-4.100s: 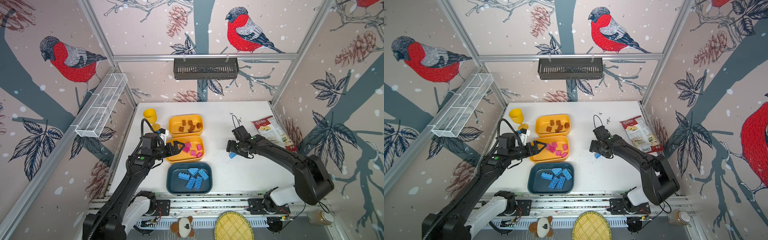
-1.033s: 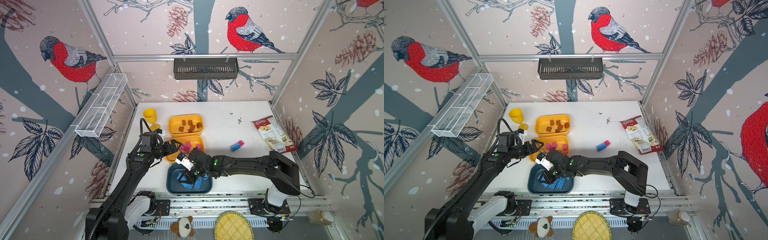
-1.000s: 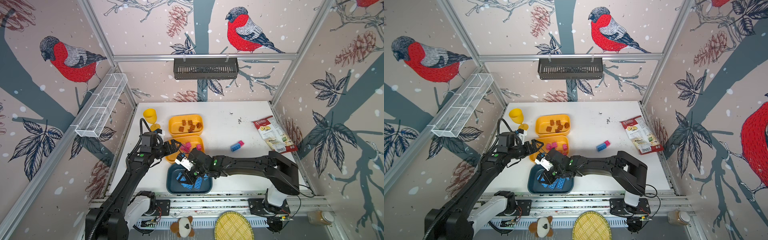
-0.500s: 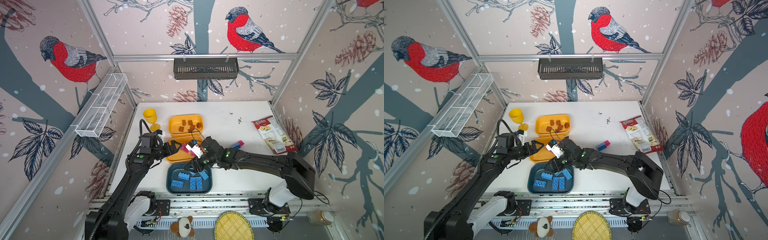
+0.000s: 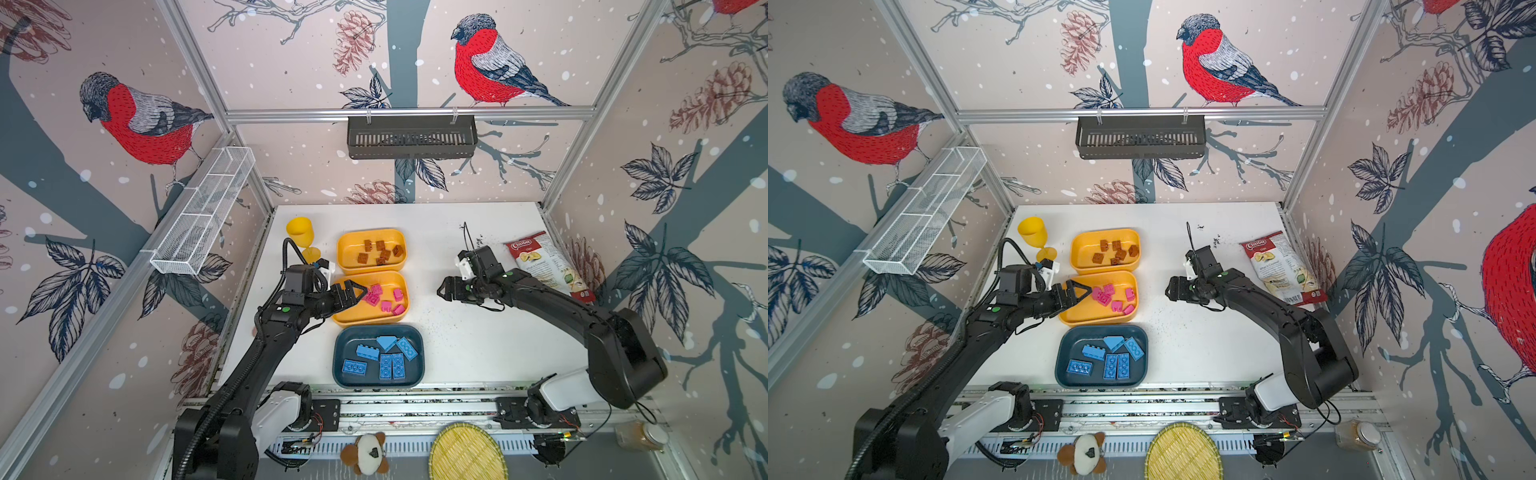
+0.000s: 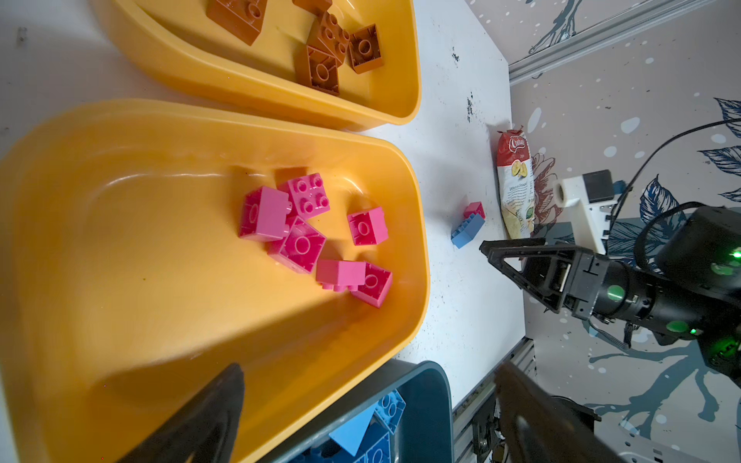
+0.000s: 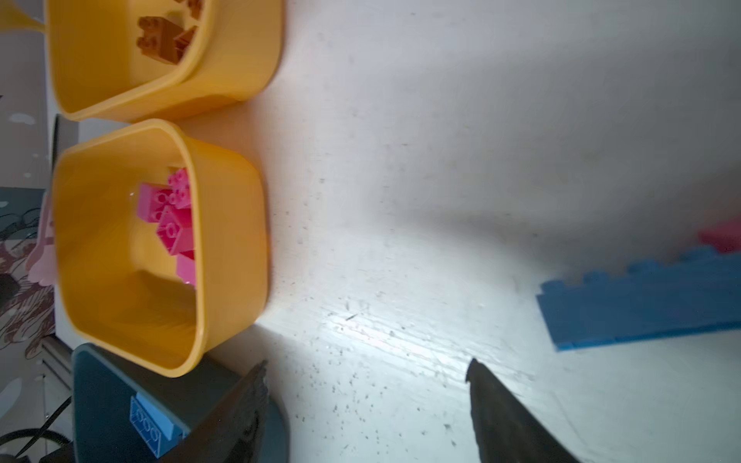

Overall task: Sort the legos into containers by color
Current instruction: Pick up the lego from the middle-right of the table.

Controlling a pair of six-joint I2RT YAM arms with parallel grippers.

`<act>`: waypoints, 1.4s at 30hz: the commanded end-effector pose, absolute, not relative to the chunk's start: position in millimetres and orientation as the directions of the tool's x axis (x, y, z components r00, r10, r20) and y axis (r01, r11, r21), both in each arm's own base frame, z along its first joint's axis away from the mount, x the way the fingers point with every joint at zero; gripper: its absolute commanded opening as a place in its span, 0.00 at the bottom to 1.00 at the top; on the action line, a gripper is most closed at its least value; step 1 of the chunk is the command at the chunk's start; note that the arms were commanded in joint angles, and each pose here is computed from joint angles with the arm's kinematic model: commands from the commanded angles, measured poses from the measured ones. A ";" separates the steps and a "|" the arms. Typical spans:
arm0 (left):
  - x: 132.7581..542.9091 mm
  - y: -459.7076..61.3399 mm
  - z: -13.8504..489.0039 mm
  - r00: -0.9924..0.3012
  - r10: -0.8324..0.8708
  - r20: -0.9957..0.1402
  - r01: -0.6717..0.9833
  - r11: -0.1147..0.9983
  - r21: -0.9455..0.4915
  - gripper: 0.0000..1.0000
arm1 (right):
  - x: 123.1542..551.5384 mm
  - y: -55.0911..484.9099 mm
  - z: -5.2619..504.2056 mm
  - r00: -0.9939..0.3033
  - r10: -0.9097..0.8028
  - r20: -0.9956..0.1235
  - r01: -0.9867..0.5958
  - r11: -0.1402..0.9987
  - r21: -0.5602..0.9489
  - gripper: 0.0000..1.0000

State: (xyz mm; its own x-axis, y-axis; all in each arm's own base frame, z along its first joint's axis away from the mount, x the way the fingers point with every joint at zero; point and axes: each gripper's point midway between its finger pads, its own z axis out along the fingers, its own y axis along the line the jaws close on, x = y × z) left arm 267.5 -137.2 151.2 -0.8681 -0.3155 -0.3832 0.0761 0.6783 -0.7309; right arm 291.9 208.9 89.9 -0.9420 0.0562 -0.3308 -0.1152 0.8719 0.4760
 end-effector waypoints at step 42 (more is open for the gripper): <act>272.2 -141.1 149.6 -0.871 -0.281 -0.403 0.121 0.672 -0.730 0.97 | 322.6 126.9 11.2 -0.874 0.435 -0.216 0.411 0.900 0.146 0.41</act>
State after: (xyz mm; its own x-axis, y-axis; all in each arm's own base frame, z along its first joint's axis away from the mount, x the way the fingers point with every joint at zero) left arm 272.8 -139.7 147.6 -0.8734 -0.2952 -0.3873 0.0941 0.6780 -0.7290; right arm 338.5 140.2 20.4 -0.8513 0.4701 -0.2329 0.4163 0.8755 0.2453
